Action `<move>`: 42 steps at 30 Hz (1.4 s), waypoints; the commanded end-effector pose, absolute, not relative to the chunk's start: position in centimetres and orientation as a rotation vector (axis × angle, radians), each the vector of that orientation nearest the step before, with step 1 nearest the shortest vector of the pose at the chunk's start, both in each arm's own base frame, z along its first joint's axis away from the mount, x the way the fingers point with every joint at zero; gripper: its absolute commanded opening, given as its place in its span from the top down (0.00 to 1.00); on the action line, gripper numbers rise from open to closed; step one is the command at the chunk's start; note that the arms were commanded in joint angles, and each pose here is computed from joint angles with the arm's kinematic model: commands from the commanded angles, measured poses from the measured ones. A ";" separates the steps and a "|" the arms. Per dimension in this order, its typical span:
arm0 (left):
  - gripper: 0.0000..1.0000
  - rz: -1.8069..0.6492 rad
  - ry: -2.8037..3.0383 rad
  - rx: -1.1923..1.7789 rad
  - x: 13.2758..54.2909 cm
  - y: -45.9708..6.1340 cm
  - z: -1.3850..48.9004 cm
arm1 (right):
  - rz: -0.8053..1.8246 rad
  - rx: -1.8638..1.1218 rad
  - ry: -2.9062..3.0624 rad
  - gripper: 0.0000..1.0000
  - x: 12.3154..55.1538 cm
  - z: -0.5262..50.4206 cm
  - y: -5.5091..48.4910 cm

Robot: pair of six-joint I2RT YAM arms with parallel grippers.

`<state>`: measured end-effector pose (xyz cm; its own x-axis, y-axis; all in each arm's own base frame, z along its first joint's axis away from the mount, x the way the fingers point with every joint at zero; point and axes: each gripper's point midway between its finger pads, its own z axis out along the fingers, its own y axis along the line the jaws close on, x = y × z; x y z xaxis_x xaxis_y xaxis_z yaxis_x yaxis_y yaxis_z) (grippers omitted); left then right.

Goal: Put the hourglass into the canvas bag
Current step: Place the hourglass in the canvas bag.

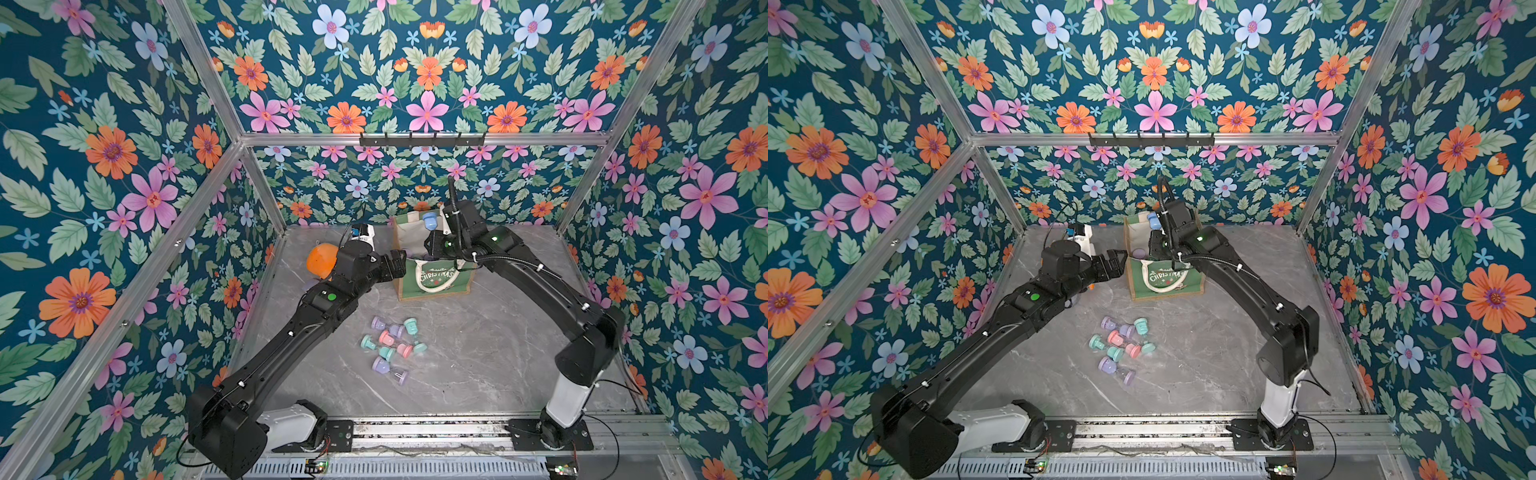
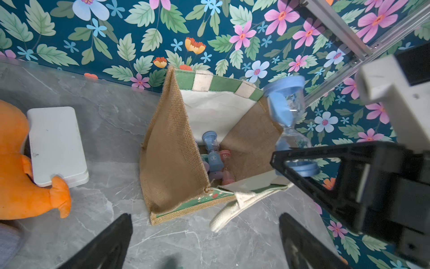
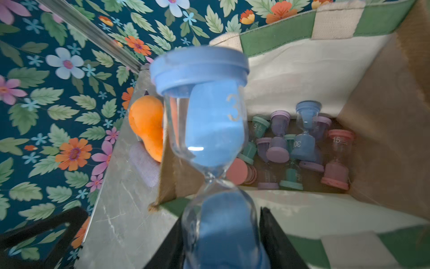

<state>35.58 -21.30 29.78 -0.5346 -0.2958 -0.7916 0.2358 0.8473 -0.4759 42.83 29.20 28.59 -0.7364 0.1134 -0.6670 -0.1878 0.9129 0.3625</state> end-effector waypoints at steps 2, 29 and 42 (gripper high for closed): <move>0.00 -0.683 2.000 -0.061 36.7 -20.9 29.7 | 0.495 -0.060 2.368 0.72 45.0 26.6 30.0; 0.00 -0.738 2.066 -0.120 39.2 -20.1 25.9 | 0.433 -0.078 2.629 0.73 49.2 12.0 33.5; 0.00 -0.783 2.058 -0.111 39.0 -20.7 26.5 | 0.383 -0.088 2.629 0.52 49.4 11.9 33.0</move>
